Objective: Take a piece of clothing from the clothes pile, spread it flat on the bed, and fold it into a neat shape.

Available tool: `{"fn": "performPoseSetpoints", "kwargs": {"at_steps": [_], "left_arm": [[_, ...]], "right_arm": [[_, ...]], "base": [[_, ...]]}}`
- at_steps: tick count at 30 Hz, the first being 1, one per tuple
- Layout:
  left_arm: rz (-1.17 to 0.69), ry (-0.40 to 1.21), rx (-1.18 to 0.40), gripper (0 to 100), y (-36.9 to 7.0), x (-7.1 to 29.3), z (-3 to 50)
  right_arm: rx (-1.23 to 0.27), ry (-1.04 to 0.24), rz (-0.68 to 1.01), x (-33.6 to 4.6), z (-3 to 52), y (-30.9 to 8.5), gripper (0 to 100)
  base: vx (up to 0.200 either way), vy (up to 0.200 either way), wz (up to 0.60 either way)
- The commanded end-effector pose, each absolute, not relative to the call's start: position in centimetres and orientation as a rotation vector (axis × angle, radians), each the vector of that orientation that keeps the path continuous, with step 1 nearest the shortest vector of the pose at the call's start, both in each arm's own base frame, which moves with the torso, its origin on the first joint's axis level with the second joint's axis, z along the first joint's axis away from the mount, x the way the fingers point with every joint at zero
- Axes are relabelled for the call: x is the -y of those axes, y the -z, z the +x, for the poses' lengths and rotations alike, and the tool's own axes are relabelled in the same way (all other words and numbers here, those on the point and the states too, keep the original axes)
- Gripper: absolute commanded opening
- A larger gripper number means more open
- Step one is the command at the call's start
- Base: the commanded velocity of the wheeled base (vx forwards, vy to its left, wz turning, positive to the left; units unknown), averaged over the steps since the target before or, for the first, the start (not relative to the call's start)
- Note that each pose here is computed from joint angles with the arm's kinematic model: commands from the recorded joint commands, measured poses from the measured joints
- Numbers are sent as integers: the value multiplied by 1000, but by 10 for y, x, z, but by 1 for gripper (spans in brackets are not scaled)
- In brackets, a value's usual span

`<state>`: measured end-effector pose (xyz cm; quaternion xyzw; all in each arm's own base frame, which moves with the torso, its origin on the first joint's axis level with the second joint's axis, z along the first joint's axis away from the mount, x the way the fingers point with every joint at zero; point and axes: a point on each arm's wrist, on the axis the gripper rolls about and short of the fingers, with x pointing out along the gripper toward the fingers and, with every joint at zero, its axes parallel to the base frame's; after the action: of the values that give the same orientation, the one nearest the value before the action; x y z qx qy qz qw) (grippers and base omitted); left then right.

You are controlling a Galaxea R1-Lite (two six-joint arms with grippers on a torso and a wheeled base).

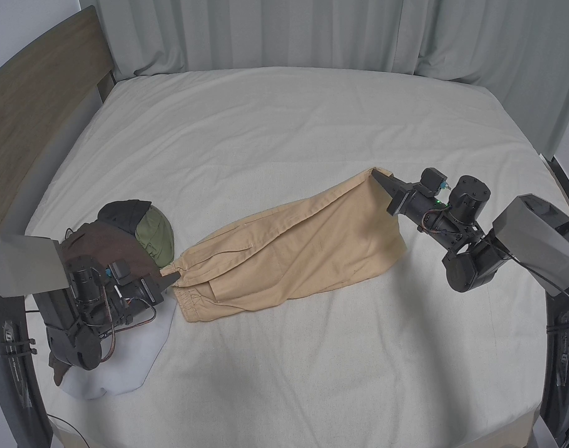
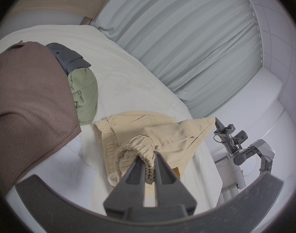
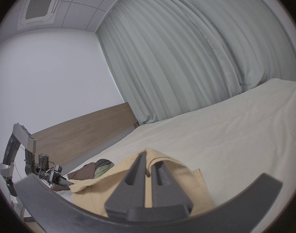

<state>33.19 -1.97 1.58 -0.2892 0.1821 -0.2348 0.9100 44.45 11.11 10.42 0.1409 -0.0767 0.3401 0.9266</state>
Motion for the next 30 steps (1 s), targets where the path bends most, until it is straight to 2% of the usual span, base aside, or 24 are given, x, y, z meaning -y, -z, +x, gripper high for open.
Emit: {"fn": "performPoseSetpoints", "kwargs": {"at_steps": [1, 30], "left_arm": [[-605, 481, -387, 0, -8, 21, 336], [-647, 416, -385, 0, 11, 23, 355]], "right_arm": [[149, -696, 291, -114, 458, -98, 0], [81, -690, 293, -123, 487, -66, 0]], "base": [[0, 0, 0], [0, 0, 0]]}}
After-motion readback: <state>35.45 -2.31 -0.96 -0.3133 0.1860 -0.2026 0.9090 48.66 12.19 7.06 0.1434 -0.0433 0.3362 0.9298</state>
